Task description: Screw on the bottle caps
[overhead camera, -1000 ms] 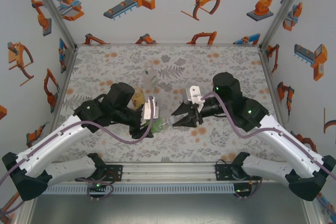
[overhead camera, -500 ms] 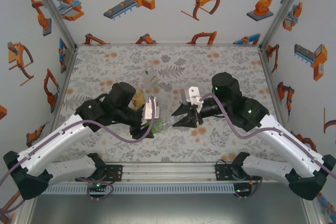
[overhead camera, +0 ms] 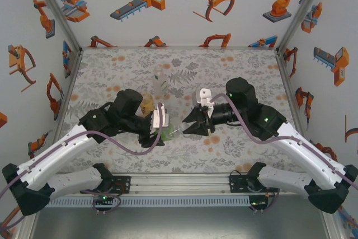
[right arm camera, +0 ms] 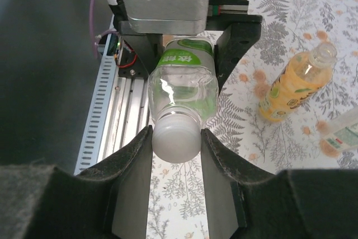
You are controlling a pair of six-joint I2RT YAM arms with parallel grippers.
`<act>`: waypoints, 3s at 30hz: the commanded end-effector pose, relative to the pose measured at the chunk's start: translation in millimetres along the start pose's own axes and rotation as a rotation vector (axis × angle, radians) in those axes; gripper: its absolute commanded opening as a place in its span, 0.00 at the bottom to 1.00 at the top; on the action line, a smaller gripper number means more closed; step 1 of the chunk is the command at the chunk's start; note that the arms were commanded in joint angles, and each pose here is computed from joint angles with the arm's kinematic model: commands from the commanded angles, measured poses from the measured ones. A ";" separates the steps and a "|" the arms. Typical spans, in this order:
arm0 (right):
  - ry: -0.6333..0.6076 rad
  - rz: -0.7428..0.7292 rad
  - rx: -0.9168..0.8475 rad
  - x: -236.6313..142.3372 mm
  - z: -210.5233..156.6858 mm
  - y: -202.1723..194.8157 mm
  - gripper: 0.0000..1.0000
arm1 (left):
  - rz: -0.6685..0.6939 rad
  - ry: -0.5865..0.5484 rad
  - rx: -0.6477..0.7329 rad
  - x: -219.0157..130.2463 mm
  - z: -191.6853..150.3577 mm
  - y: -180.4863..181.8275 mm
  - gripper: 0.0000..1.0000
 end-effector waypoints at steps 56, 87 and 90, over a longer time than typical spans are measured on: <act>-0.230 -0.470 0.451 -53.7 45.8 -37.4 0.66 | 0.088 -0.104 0.057 10.7 23.6 21.0 0.00; -0.172 0.000 -0.205 -25.4 46.9 23.9 0.50 | -0.033 -0.207 0.038 -7.2 35.1 -11.0 0.00; -0.165 -0.001 -0.198 -23.1 45.2 21.7 0.47 | -0.033 -0.207 0.037 -7.0 34.4 -11.4 0.00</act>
Point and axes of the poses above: each hand's point on the last joint's axis, 136 mm out from that joint toward the fingers, its own x axis out along the fingers, its own y axis along the line the jaws close on, z = x × y, the point moved 3 cm from there along -x, back along the fingers, and after that the axes turned 3 degrees about x, right-handed, at the moved point
